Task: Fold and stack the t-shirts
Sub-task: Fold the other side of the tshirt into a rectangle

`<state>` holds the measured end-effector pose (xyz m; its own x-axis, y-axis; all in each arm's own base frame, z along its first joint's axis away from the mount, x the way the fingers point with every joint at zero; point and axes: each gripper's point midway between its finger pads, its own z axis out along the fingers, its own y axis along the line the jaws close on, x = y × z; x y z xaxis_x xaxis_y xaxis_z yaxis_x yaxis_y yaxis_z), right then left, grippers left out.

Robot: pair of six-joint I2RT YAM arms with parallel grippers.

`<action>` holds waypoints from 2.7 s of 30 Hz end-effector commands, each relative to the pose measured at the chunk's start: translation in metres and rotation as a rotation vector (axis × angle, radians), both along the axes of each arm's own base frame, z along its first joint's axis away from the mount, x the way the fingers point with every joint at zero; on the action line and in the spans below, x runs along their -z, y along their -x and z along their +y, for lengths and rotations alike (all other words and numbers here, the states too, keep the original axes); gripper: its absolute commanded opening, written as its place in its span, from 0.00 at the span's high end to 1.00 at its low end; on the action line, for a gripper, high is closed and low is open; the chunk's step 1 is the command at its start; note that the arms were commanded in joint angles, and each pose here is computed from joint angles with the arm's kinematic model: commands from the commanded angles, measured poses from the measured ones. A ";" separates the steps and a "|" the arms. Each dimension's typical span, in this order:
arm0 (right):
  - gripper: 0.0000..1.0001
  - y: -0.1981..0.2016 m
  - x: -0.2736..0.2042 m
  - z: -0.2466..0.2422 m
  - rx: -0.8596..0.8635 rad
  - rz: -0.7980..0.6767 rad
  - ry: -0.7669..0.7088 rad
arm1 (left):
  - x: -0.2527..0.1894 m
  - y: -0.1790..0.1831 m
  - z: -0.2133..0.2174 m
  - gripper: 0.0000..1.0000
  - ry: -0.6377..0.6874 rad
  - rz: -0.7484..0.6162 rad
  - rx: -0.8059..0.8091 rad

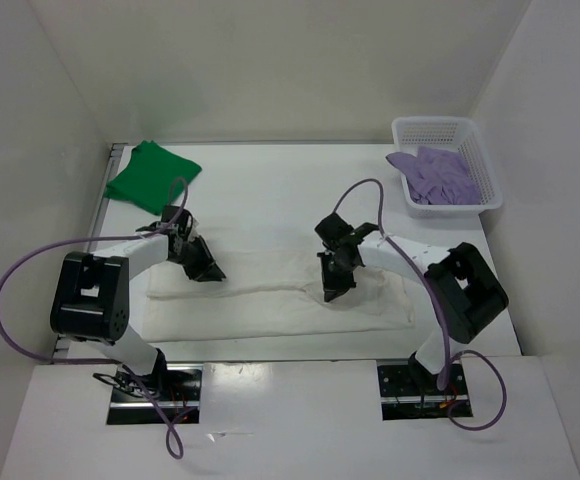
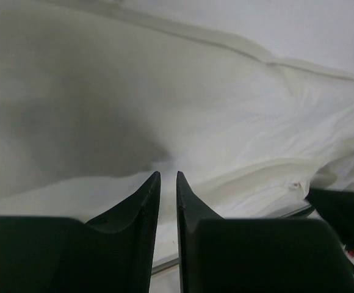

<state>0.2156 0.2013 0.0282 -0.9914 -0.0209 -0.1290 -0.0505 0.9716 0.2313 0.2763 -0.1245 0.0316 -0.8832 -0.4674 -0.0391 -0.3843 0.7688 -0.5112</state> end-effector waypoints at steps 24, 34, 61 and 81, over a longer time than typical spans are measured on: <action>0.91 -0.093 -0.060 -0.085 0.402 -0.219 -0.056 | -0.005 -0.042 -0.018 0.77 0.047 -0.096 -0.044; 0.57 -0.128 -0.015 -0.146 0.599 -0.212 0.048 | 0.022 -0.041 -0.020 0.77 0.055 -0.038 -0.059; 0.69 -0.288 -0.059 -0.090 0.571 -0.412 -0.077 | -0.001 -0.145 0.106 0.78 -0.087 -0.124 -0.338; 0.67 -0.135 -0.081 0.024 0.173 -0.318 -0.180 | -0.071 -0.076 -0.057 0.75 0.048 -0.352 -0.003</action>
<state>0.3669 0.2206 0.1189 -0.8648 0.2373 -0.4424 0.0369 0.9089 0.4154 0.3514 -0.1635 0.0962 -0.8208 -0.4947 -0.2857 -0.2219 0.7370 -0.6385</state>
